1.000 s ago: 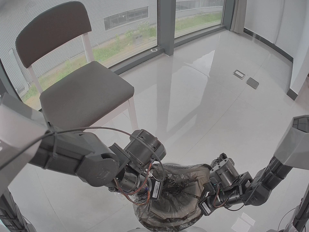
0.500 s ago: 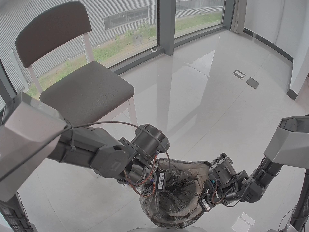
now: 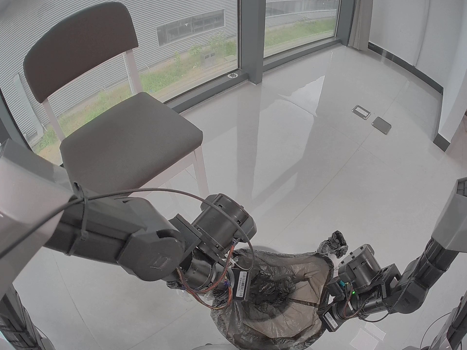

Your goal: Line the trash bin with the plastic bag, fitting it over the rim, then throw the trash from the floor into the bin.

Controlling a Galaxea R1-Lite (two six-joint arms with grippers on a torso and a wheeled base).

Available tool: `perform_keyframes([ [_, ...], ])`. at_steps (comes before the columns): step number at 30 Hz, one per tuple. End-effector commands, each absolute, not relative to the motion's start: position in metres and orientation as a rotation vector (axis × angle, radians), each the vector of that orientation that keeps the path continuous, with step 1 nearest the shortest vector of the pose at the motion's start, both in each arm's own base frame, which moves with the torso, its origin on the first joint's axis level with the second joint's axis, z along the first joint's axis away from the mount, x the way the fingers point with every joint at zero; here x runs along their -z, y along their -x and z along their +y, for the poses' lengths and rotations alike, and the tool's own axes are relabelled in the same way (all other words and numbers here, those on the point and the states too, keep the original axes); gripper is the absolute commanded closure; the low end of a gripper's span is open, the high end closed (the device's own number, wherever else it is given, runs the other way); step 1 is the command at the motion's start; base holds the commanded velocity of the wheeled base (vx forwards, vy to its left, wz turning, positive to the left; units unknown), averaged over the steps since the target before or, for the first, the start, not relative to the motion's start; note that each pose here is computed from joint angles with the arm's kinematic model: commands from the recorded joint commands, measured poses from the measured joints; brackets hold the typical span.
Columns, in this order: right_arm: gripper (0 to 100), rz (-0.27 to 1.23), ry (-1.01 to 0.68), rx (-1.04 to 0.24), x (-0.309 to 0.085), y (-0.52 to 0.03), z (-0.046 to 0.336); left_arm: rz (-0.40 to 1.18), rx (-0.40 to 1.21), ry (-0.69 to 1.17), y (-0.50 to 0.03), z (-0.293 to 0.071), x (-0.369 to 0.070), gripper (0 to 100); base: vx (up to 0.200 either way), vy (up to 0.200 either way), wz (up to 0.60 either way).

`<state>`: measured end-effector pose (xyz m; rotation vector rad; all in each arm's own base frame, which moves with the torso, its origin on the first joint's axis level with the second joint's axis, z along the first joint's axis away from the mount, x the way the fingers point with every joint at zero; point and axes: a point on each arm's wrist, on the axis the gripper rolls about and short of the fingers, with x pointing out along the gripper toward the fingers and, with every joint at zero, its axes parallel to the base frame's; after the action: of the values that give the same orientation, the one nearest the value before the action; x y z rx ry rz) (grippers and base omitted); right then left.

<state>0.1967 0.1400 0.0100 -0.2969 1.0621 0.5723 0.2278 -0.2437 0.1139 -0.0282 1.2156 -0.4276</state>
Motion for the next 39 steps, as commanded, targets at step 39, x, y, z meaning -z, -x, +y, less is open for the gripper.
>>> perform_keyframes([
  [39,100,1.053,0.255,-0.491,0.025,-0.276,0.157,1.294,0.317,-0.132,-0.294,-0.246,-0.089,100,0.0,0.0,0.0],
])
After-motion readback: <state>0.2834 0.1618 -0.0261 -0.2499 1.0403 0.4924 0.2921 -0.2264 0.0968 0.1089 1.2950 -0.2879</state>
